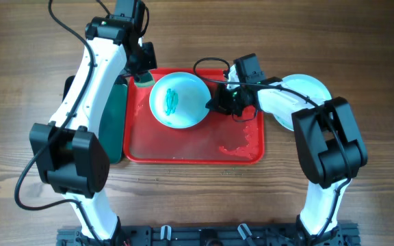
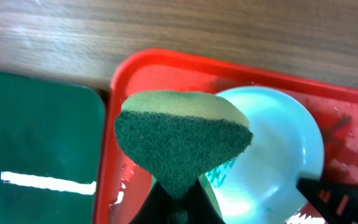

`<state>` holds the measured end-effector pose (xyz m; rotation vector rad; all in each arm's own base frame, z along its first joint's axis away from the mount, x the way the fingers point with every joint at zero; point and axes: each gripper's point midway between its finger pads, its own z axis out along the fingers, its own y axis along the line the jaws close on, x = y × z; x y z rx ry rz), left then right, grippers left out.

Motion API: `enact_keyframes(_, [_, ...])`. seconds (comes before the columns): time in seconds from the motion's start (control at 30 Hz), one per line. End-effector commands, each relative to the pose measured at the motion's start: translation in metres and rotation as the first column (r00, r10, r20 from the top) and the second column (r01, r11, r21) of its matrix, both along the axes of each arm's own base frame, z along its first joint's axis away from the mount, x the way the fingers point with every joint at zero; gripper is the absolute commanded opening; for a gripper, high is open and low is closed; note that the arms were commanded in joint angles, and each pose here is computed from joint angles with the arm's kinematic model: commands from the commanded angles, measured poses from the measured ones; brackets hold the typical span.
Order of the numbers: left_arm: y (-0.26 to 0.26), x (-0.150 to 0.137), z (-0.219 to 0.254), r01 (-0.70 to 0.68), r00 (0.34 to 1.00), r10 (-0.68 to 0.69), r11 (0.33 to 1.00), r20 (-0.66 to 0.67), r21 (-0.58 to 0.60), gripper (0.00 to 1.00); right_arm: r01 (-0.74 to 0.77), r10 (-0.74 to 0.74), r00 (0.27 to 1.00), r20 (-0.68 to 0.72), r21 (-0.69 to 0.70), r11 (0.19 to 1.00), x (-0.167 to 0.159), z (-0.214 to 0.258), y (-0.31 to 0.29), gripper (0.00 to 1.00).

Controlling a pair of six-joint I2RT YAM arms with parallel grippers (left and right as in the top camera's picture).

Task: Clean dirty plates on tray and stack at the side
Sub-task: 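Lower the sponge with the left gripper onto the green-smeared plate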

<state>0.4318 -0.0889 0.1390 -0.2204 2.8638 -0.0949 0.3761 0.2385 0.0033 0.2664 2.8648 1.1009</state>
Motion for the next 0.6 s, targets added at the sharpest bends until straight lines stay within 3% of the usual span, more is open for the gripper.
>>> enact_keyframes(0.0, [-0.012,-0.009,-0.024,0.004,0.995,-0.010,0.998,-0.095,-0.065,0.04,-0.014,0.013,1.000,-0.019,-0.040,0.999,-0.007,-0.021,-0.009,0.04])
enact_keyframes(0.2, [-0.014,-0.017,-0.069,0.019,0.975,-0.028,0.999,-0.221,-0.046,0.04,-0.045,0.045,0.999,0.006,-0.035,0.998,-0.006,-0.020,-0.008,0.04])
enact_keyframes(0.4, [-0.046,-0.027,-0.082,0.289,0.926,-0.299,0.954,-0.231,-0.077,0.04,-0.051,0.051,0.999,0.009,-0.034,0.998,-0.007,-0.020,-0.008,0.04])
enact_keyframes(0.57, [-0.059,-0.030,-0.093,0.335,0.907,-0.342,0.939,-0.245,-0.074,0.04,-0.052,0.052,0.999,0.009,-0.034,0.998,-0.007,-0.020,-0.008,0.05])
